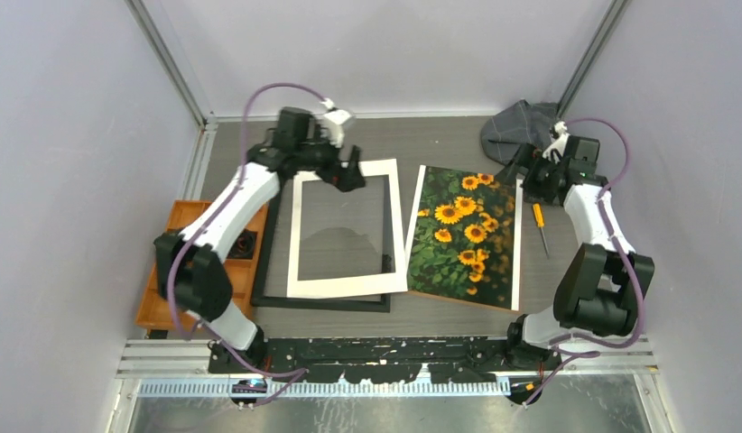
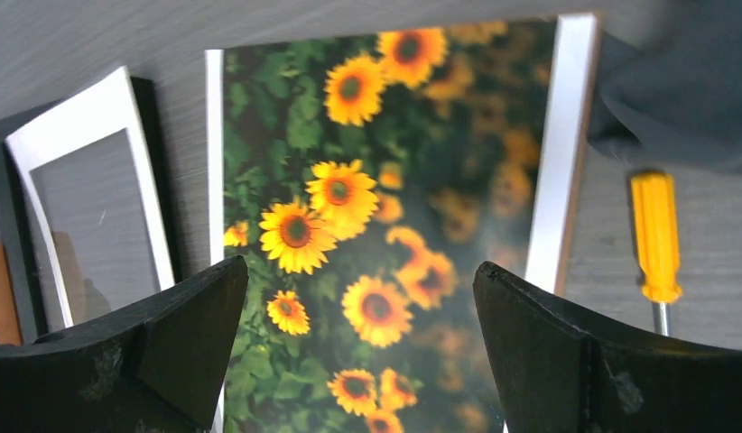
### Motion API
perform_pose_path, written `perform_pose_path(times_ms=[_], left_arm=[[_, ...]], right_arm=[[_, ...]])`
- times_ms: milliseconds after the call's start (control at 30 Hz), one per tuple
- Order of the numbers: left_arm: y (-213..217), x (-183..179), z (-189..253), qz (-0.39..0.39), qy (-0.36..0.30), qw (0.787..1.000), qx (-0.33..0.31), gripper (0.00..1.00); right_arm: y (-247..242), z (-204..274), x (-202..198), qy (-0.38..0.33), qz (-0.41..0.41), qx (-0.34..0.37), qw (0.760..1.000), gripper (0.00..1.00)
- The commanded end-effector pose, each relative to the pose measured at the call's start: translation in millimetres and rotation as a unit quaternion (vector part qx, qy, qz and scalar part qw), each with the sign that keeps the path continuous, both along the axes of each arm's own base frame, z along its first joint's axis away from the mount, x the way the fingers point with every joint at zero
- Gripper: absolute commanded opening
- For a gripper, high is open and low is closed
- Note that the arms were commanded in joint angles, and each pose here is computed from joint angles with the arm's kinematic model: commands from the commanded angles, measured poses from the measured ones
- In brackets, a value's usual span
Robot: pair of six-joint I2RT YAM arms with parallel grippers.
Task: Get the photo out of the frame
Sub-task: Pick up the photo from the photo frame.
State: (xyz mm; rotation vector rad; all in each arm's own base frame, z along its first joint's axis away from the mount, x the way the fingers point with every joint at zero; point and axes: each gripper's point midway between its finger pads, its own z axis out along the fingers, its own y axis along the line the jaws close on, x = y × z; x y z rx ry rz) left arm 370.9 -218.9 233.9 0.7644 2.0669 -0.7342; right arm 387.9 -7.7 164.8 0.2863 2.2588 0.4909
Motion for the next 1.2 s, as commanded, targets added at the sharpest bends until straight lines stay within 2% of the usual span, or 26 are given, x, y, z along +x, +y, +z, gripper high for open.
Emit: perform_pose_path(times_ms=[0, 233, 433, 600, 800, 1167], left_arm=[[-75, -1, -10, -0.047, 0.007, 0.999, 0.014, 0.95], [-176, -24, -59, -0.099, 0.075, 0.992, 0.025, 0.95], [-215, -33, -114, -0.106, 0.082, 0.986, 0.098, 0.96], [-210, -39, -158, -0.091, 0.114, 0.973, 0.178, 0.96], [-197, -49, -194, -0.093, 0.140, 0.957, 0.235, 0.94], [-154, -62, -190, -0.077, 0.138, 0.941, 0.299, 0.94]], right_arm=[[-11, -20, -11, 0.044, -0.013, 0.042, 0.998, 1.00], [-39, -49, -14, 0.071, -0.041, 0.042, 0.996, 1.00], [-46, -53, -16, 0.074, -0.047, 0.049, 0.995, 1.00], [-44, -59, -15, 0.082, -0.046, 0.062, 0.994, 1.00], [-41, -55, -14, 0.078, -0.044, 0.072, 0.993, 1.00], [-37, -50, -13, 0.071, -0.041, 0.079, 0.994, 1.00]])
